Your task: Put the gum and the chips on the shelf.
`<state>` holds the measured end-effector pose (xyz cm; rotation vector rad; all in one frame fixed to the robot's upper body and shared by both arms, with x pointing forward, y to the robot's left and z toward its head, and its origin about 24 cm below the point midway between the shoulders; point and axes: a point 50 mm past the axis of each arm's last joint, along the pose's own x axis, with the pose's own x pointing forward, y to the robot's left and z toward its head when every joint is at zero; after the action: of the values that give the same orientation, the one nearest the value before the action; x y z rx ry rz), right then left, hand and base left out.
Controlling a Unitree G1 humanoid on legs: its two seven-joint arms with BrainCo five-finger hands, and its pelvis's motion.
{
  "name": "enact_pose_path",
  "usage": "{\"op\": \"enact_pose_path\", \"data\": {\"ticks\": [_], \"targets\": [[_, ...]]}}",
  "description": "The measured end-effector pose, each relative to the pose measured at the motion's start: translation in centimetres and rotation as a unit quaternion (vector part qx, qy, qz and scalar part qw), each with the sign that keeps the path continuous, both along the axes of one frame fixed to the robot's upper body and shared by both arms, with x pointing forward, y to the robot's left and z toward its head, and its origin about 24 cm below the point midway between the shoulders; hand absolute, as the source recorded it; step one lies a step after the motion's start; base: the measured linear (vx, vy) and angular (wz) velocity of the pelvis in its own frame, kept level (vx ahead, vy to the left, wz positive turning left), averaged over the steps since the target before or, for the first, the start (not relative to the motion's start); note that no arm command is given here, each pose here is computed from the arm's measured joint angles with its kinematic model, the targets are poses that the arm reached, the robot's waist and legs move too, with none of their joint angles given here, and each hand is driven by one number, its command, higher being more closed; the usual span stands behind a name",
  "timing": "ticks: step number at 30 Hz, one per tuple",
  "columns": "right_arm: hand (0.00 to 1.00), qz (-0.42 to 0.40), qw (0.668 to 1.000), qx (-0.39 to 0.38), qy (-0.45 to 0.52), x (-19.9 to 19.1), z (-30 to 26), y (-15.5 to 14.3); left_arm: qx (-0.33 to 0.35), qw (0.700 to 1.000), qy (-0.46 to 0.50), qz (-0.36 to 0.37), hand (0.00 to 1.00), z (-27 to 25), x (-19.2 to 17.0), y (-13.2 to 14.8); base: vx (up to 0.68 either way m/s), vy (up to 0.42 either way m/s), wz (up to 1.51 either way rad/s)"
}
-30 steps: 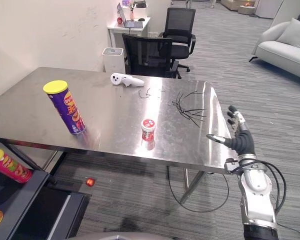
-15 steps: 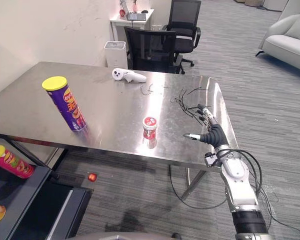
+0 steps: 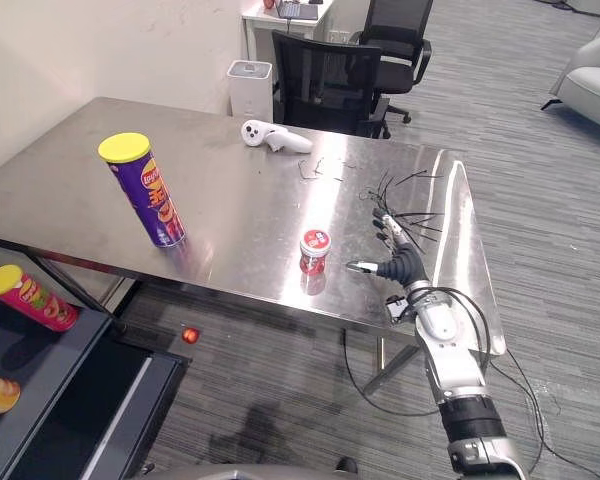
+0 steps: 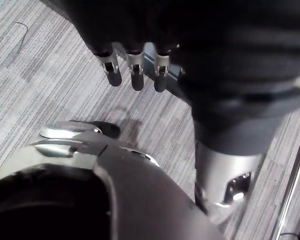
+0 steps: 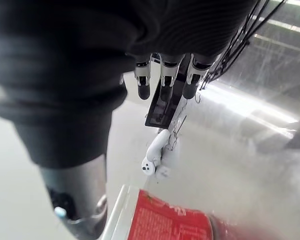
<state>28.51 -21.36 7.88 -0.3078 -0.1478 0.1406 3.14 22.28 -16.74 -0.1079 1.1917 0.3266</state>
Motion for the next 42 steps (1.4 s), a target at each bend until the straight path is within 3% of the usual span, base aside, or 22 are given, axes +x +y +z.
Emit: {"op": "enact_pose_path", "data": {"ticks": [24, 25, 42], "targets": [[0.0, 0.08, 0.996, -0.015, 0.02, 1.4, -0.2, 3.7, 0.009, 1.0, -0.011, 0.0, 0.0, 0.2, 0.7, 0.7, 0.0, -0.006, 0.04], [1.0, 0.082, 0.996, -0.015, 0.021, 1.4, -0.2, 3.9, 0.009, 1.0, -0.013, 0.0, 0.0, 0.2, 0.9, 0.7, 0.0, 0.0, 0.0], [1.0, 0.059, 0.998, -0.005, 0.008, 3.7, 0.6, 5.2, 0.021, 0.999, -0.023, 0.009, 0.0, 0.4, 2.0, 0.9, 0.0, -0.005, 0.04]]}}
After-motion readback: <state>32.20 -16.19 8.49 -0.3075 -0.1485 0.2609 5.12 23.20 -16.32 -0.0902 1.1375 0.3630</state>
